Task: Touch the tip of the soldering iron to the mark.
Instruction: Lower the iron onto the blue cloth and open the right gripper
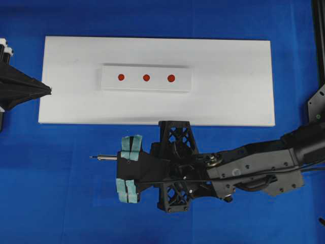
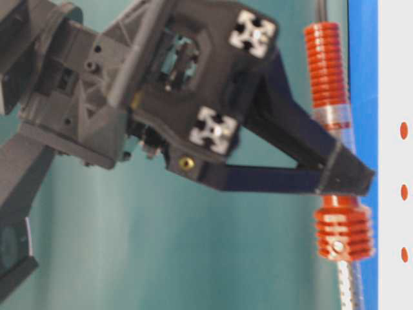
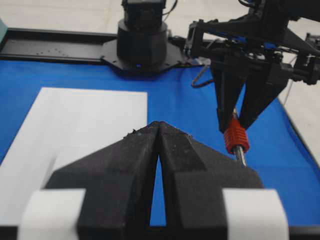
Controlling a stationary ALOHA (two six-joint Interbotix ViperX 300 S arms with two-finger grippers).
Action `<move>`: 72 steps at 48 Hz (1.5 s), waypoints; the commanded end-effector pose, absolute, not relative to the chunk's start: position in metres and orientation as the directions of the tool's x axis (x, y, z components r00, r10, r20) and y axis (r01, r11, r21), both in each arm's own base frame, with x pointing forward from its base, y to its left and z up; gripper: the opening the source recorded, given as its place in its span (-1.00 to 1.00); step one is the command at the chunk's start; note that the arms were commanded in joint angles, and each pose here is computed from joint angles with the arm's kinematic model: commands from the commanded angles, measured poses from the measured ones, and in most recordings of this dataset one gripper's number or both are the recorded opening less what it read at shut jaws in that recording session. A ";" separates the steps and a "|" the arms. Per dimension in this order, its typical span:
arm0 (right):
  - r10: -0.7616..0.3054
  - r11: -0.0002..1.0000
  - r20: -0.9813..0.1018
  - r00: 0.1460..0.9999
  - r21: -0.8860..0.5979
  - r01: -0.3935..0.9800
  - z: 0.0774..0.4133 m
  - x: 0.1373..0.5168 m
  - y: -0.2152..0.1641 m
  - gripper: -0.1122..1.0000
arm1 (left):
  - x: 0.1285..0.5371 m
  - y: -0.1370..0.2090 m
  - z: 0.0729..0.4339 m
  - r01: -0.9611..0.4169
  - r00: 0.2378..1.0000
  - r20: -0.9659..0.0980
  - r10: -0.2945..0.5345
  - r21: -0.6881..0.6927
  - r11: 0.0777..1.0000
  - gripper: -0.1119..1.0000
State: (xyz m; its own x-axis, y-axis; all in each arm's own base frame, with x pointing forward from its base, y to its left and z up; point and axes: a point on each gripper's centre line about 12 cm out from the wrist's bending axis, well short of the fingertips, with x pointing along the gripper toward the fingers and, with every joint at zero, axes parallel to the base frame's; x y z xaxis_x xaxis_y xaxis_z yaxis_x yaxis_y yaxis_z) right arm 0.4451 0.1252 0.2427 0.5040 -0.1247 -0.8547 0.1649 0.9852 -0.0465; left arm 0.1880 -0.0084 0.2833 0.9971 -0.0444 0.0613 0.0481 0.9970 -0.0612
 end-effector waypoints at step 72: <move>0.084 0.988 -0.793 0.603 0.147 0.056 0.112 0.451 0.131 -0.68 | 0.189 -0.009 0.285 0.052 0.997 0.067 -0.048 -0.060 0.997 -0.79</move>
State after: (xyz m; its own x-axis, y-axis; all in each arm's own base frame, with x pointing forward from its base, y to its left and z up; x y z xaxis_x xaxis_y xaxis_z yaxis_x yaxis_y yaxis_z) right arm 0.4471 0.1308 0.1021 0.5789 0.0754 -0.8119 0.0593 0.9892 0.1341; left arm 0.1877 -0.0086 0.2808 0.9974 -0.0459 0.0552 0.0492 0.9970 -0.0597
